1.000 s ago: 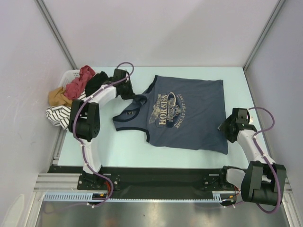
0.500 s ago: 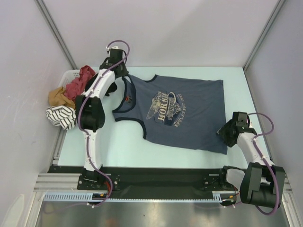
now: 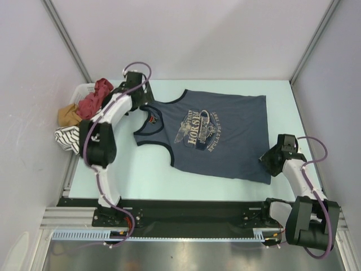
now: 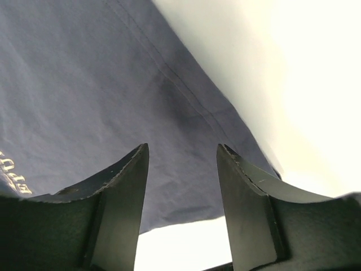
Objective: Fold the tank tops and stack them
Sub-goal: Flatten the tank top out
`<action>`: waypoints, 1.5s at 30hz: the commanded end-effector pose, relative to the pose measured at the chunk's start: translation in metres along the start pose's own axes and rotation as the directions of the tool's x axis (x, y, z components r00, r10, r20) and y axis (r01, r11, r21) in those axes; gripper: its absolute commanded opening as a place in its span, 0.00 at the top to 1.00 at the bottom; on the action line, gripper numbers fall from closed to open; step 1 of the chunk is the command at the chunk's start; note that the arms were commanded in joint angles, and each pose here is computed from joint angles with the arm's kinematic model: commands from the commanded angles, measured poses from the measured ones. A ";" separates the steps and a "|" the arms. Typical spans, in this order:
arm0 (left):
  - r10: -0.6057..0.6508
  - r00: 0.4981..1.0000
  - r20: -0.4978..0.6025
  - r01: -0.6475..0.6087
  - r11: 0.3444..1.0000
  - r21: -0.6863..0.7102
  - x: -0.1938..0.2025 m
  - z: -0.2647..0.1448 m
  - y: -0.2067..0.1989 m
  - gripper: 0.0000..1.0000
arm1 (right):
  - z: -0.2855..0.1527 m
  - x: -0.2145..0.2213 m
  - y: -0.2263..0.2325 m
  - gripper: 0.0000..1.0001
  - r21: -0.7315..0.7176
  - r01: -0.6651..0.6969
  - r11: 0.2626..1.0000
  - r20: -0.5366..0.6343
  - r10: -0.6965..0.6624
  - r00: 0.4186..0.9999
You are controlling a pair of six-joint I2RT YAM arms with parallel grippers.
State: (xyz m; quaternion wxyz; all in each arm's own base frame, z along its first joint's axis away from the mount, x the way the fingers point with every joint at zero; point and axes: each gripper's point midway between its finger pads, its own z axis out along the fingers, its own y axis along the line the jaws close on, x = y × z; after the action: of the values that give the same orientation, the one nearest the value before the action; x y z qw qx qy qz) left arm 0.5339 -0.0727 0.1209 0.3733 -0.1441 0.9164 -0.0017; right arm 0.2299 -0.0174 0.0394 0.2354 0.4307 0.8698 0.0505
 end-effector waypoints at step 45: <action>-0.160 0.978 -0.138 0.209 0.824 0.526 0.241 -0.190 -0.055 0.01 | -0.023 0.016 -0.058 0.46 0.214 -0.243 0.946 0.087 0.229 0.969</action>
State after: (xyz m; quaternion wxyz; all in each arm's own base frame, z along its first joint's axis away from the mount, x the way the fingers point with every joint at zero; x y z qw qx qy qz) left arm 0.2412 -0.1911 0.0638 0.3097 -0.1153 0.9155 -0.2294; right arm 0.1787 -0.0211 0.0230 0.1970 0.5365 0.8204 0.0171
